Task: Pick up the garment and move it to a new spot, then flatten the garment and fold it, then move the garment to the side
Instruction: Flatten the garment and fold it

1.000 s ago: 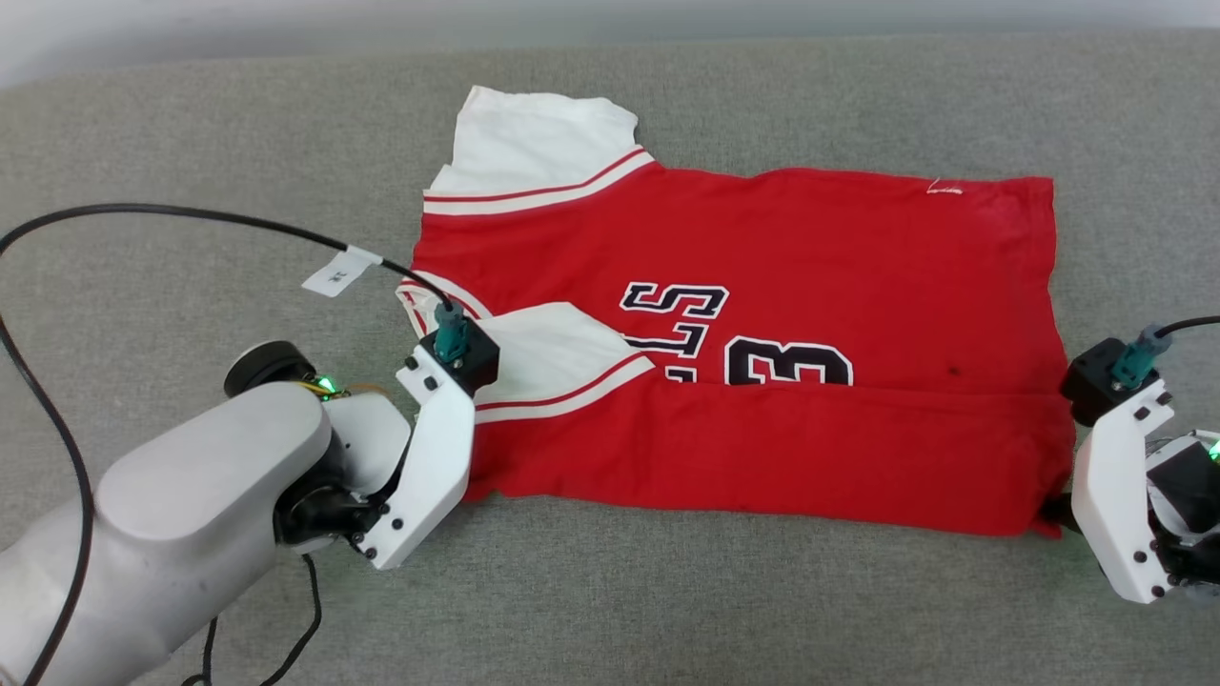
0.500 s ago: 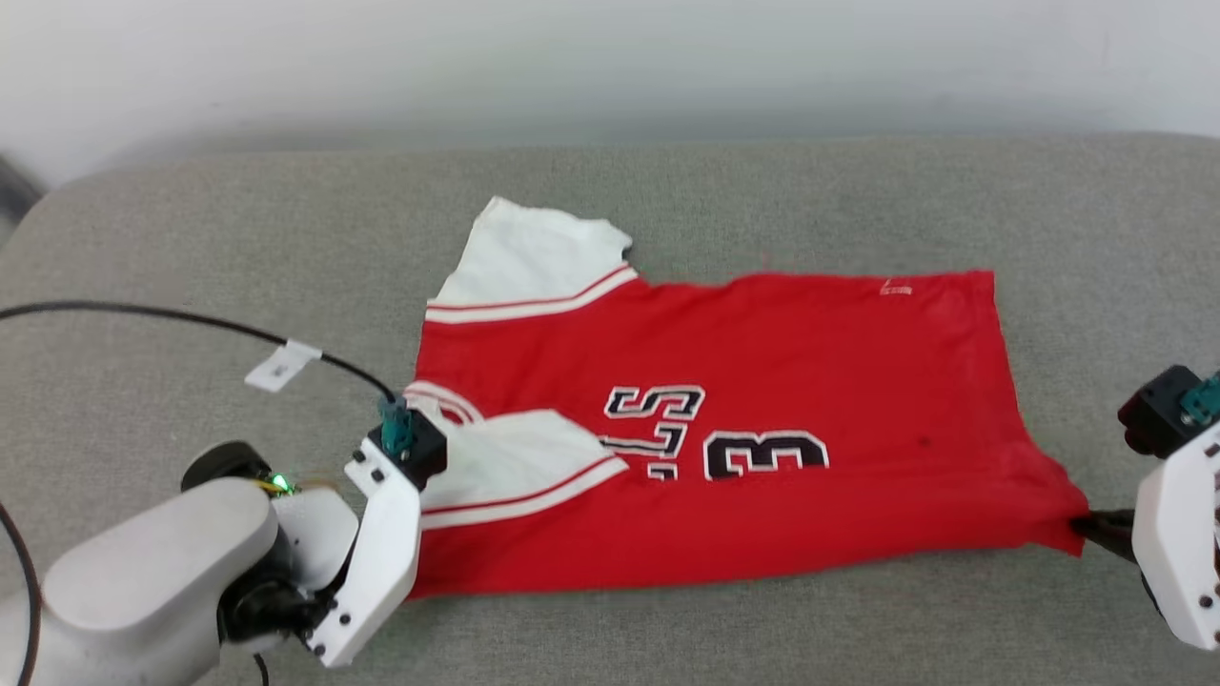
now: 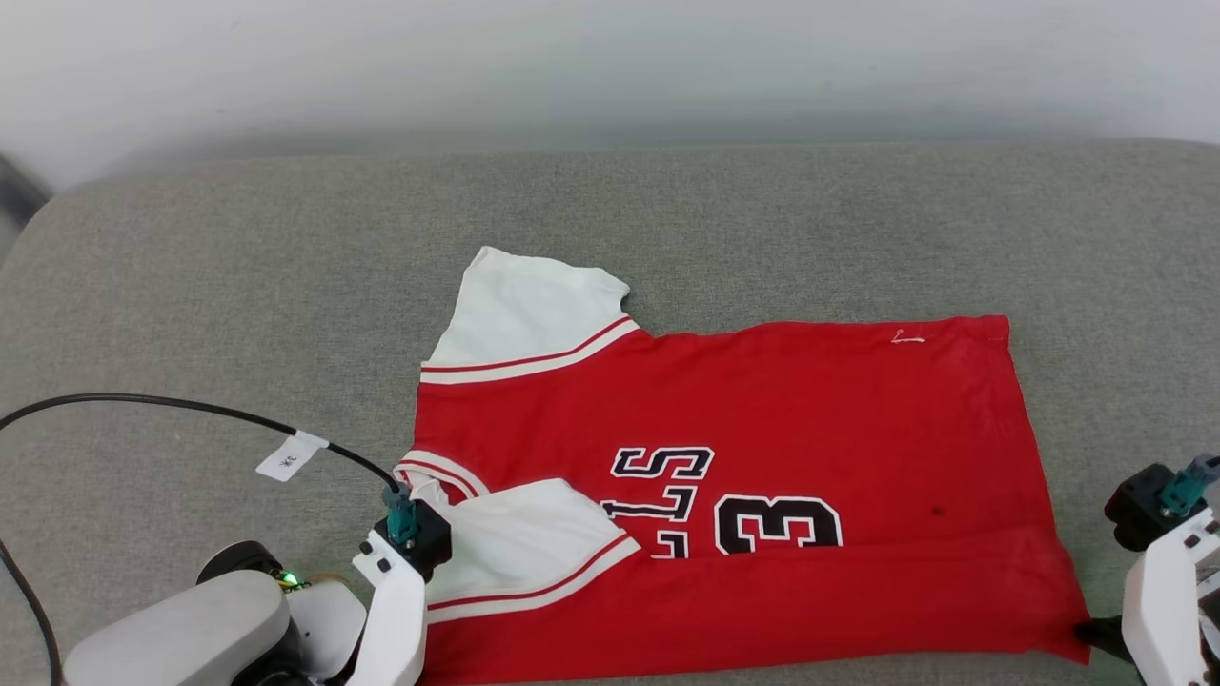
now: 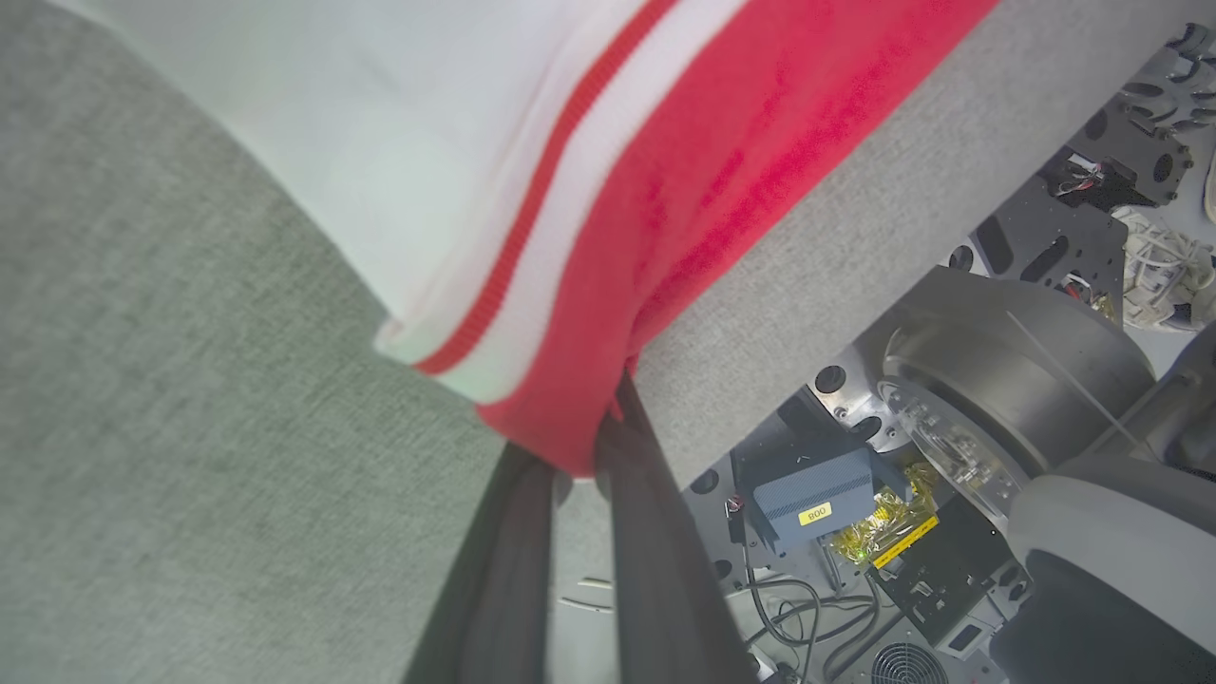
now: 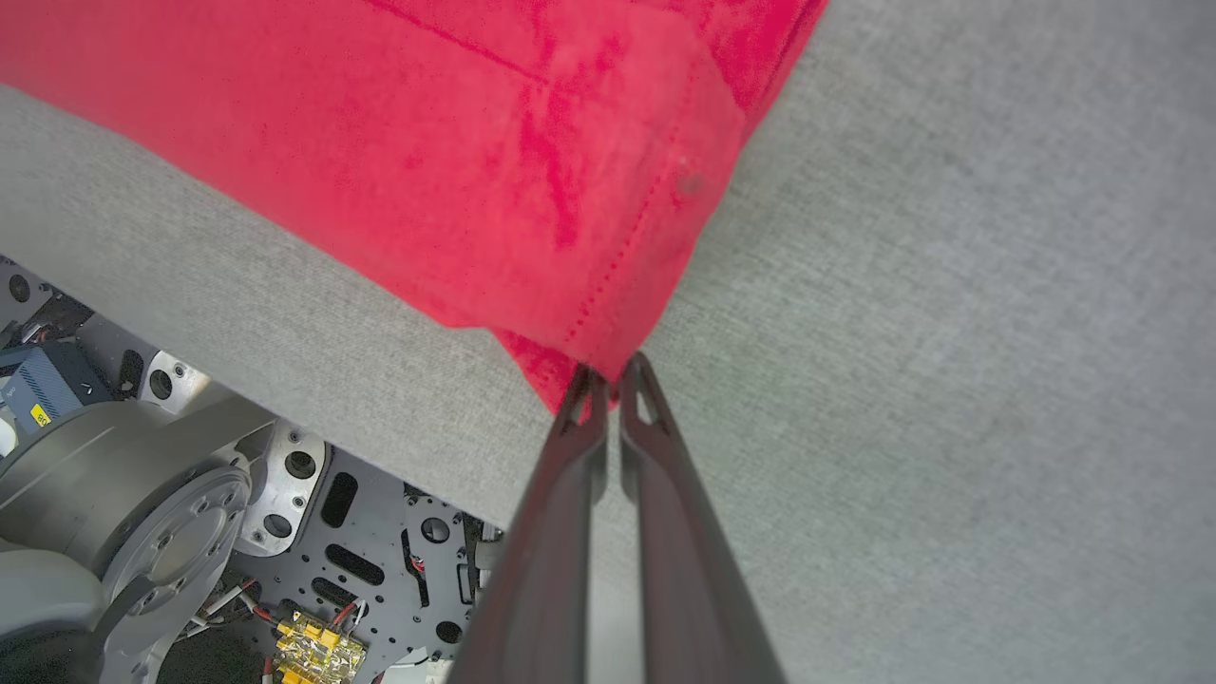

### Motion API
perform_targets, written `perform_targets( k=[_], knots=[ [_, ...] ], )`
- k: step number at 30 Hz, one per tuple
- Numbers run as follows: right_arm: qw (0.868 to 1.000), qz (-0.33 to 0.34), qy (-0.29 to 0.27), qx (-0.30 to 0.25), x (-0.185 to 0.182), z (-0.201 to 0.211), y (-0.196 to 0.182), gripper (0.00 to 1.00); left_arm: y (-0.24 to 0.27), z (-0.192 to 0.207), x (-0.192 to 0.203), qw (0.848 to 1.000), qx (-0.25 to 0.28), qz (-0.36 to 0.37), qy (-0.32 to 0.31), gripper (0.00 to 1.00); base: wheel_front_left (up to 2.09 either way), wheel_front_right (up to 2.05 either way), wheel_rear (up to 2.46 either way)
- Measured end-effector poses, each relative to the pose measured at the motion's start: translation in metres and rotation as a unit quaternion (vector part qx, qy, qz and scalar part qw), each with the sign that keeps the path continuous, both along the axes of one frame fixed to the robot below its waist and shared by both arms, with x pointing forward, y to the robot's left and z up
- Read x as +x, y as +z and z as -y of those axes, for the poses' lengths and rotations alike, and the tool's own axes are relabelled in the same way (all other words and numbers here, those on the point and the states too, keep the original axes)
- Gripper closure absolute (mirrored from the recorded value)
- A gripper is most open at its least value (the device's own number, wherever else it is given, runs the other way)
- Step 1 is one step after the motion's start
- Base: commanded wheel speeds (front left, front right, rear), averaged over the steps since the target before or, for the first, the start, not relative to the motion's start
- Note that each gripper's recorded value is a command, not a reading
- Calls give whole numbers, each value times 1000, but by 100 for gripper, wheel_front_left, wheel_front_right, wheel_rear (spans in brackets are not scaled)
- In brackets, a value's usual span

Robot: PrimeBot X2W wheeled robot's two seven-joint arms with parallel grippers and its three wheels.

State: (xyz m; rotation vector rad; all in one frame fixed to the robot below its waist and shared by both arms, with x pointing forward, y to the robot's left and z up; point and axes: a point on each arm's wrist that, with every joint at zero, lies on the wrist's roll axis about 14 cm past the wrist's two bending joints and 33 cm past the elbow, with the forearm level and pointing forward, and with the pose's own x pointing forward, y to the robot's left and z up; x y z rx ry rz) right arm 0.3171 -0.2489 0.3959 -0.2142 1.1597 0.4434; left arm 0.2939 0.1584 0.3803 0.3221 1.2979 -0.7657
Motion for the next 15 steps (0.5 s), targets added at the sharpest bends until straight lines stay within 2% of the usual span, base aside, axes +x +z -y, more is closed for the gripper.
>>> perform_targets(
  k=[1, 2, 3, 4, 5, 6, 11, 15],
  knots=[
    [1000, -6, -1, -1, -2, 0, -4, 100, -1, 0, 1, 1000, 0, 0, 3, 100, 0, 0, 0],
    [1000, -12, -5, 1, -4, -1, -9, 100, -3, -1, 2, 1000, 0, 0, 11, 73, 0, 0, 0],
    [1000, -15, -8, 3, -4, -2, -12, 100, -4, 0, 2, 1000, -3, 1, 15, 0, 0, 0, 0],
    [1000, -9, -12, 7, -1, -3, -12, 98, -4, 1, 2, 1000, -6, 3, 17, 0, 0, 0, 0],
    [1000, 0, -15, 11, 2, -4, -11, 52, -4, 1, 2, 1000, -8, 5, 19, 0, 0, 0, 0],
    [1000, 6, -18, 13, 5, -4, -10, 0, -3, 1, 3, 1000, -9, 11, 19, 0, 0, 0, 0],
    [996, 84, -24, 30, 28, -5, 14, 0, 17, -1, 21, 996, -38, 62, 46, 0, 0, 0, 0],
    [975, 216, -36, 46, 65, 1, 55, 0, 51, -1, 56, 984, -66, 151, 61, 0, 0, 0, 0]
  ],
)
